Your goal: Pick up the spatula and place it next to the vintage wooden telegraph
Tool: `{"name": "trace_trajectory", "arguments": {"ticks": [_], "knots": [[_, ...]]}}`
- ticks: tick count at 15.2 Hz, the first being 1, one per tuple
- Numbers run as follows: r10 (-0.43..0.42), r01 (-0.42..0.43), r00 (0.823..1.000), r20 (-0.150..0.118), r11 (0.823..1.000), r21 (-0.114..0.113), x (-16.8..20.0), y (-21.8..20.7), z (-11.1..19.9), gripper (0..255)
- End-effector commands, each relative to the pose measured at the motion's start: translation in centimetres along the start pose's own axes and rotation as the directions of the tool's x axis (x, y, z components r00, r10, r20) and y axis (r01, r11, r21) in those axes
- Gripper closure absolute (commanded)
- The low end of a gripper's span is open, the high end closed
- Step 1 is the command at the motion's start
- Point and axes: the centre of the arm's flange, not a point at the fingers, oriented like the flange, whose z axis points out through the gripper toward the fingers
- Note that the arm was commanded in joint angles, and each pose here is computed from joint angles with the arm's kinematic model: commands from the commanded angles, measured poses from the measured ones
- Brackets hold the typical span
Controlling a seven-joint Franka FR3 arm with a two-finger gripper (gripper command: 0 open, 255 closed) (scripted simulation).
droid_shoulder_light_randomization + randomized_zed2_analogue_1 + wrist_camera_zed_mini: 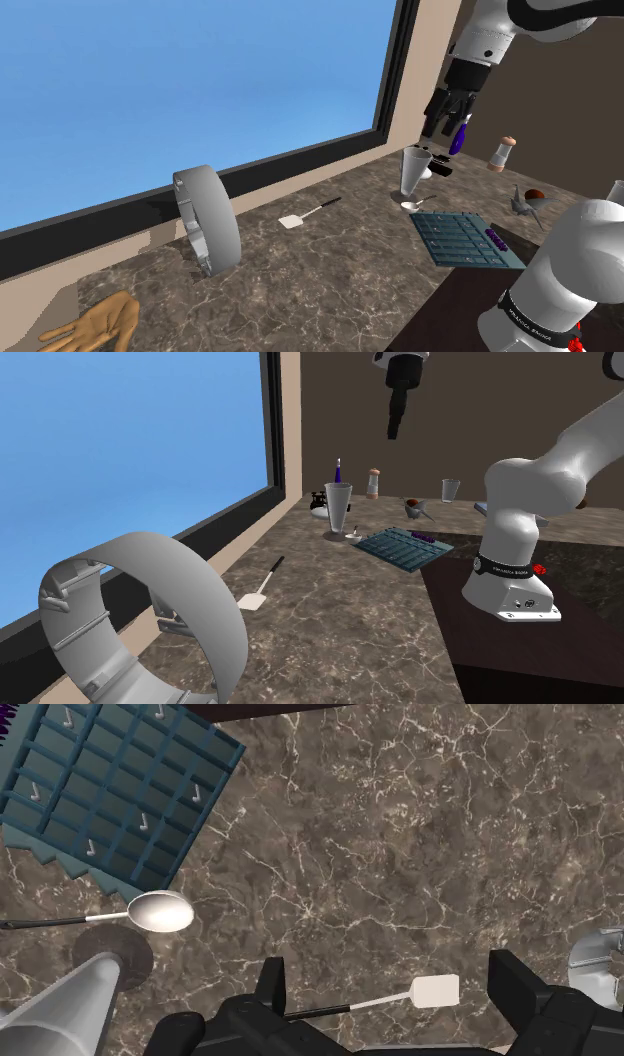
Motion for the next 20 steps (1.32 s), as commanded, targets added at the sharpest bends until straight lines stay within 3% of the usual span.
{"name": "trace_trajectory", "arguments": {"ticks": [1, 5, 10, 15, 20], "knots": [[0.000, 0.000, 1.000, 0.000, 1.000, 0.000, 0.0, 0.0, 0.0, 0], [0.156, -0.156, 0.988, -0.012, 0.987, -0.023, 1.8, -3.2, 4.0, 0], [0.345, -0.346, 0.938, -0.031, 0.937, -0.048, 4.8, -6.6, 9.1, 0], [0.519, -0.522, 0.853, -0.055, 0.850, -0.069, 8.4, -9.3, 14.2, 0], [0.673, -0.678, 0.735, -0.082, 0.730, -0.085, 12.5, -11.0, 19.4, 0]]}}
